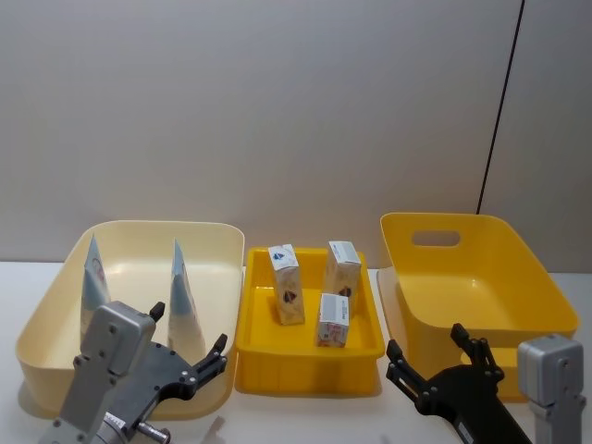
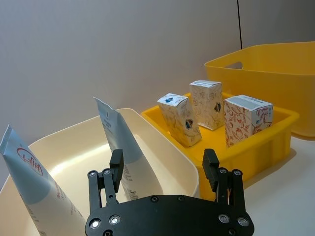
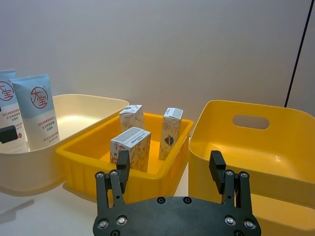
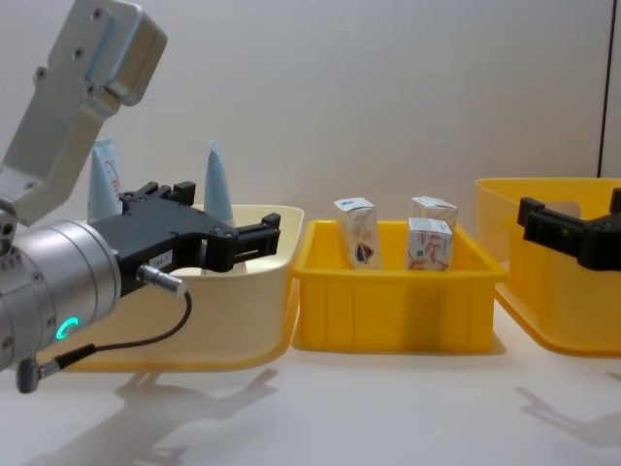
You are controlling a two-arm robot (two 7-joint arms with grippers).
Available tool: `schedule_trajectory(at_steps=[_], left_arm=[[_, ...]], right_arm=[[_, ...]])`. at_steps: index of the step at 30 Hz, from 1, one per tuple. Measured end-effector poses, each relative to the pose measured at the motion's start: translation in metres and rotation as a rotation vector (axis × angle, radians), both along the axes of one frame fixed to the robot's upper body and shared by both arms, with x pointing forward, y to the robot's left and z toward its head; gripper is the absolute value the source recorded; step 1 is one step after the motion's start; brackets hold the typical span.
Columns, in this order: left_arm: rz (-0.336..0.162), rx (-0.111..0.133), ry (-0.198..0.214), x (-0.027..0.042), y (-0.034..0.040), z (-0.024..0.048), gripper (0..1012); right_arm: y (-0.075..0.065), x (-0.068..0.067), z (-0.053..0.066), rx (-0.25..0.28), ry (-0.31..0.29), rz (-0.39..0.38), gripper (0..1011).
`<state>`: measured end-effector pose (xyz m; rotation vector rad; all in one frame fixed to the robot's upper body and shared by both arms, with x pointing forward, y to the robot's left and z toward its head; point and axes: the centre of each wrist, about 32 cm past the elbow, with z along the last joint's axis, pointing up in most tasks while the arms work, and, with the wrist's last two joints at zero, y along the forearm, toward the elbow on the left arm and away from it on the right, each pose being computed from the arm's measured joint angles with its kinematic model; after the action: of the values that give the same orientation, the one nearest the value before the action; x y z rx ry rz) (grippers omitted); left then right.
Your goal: Bimanual collaborative sorting of washing and personal care products
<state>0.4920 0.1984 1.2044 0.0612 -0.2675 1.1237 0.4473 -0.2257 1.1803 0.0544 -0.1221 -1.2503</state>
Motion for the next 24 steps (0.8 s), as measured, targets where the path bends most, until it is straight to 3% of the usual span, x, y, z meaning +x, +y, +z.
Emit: schedule_trajectory(at_steps=[24], left_arm=[[0.000,0.000,0.000,0.0000,0.0000,0.0000,1003]], right_arm=[[0.0000,0.0000,0.0000,0.000,0.000,0.000,1001]])
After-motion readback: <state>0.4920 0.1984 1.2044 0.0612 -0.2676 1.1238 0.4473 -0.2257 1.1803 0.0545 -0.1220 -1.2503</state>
